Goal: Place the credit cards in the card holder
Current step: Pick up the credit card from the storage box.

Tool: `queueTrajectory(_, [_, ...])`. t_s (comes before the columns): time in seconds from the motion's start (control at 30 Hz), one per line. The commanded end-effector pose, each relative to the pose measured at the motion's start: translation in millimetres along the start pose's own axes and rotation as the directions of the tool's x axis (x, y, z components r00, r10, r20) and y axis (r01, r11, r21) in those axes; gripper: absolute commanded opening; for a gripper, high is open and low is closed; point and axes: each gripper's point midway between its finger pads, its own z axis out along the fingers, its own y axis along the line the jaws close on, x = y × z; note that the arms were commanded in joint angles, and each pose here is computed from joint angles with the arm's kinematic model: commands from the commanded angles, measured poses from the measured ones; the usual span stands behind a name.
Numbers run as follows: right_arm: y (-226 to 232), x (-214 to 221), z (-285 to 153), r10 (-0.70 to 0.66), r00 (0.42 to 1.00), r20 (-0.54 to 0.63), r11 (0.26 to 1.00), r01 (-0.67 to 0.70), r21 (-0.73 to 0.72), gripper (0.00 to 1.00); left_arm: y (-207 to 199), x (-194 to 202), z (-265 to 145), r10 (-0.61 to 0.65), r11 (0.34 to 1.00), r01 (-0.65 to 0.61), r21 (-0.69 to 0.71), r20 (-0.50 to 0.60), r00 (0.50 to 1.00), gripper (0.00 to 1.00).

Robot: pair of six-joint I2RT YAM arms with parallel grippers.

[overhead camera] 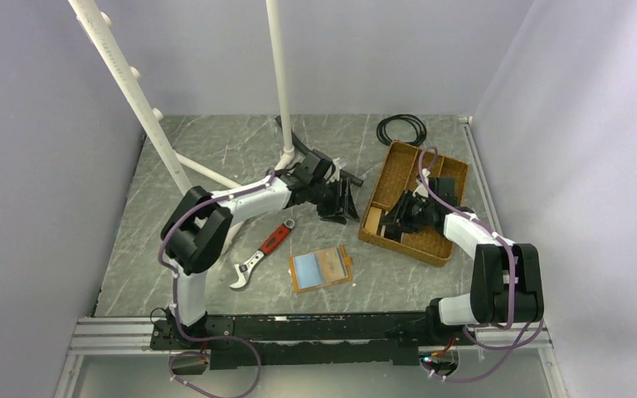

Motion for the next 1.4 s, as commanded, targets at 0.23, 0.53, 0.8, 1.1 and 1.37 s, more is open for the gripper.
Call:
queueTrajectory(0.23, [27,-16,-5,-0.047,0.998,0.044,0.992,0.052,-0.118,0.23,-1,-19,36,0.021,1.000,-0.021,-0.001,-0.009,1.000,0.48])
queueTrajectory(0.53, [32,-18,-5,-0.048,0.998,0.034,0.989,0.052,-0.138,0.23,-6,-16,41,0.025,1.000,-0.025,0.000,-0.017,1.000,0.47])
queueTrajectory(0.8, [35,-17,-16,-0.057,0.998,0.034,0.991,0.060,-0.117,0.28,-8,-15,38,0.025,1.000,-0.025,0.006,-0.013,1.000,0.47])
queueTrajectory(1.1, [36,-13,-13,-0.066,0.998,0.011,0.993,0.067,-0.102,0.31,-10,-16,34,0.033,0.999,-0.033,0.009,-0.007,0.999,0.47])
queueTrajectory(1.37, [34,-12,-14,-0.086,0.996,0.006,0.995,0.086,-0.046,0.32,-12,-15,31,0.040,0.999,-0.039,0.010,-0.006,0.999,0.47])
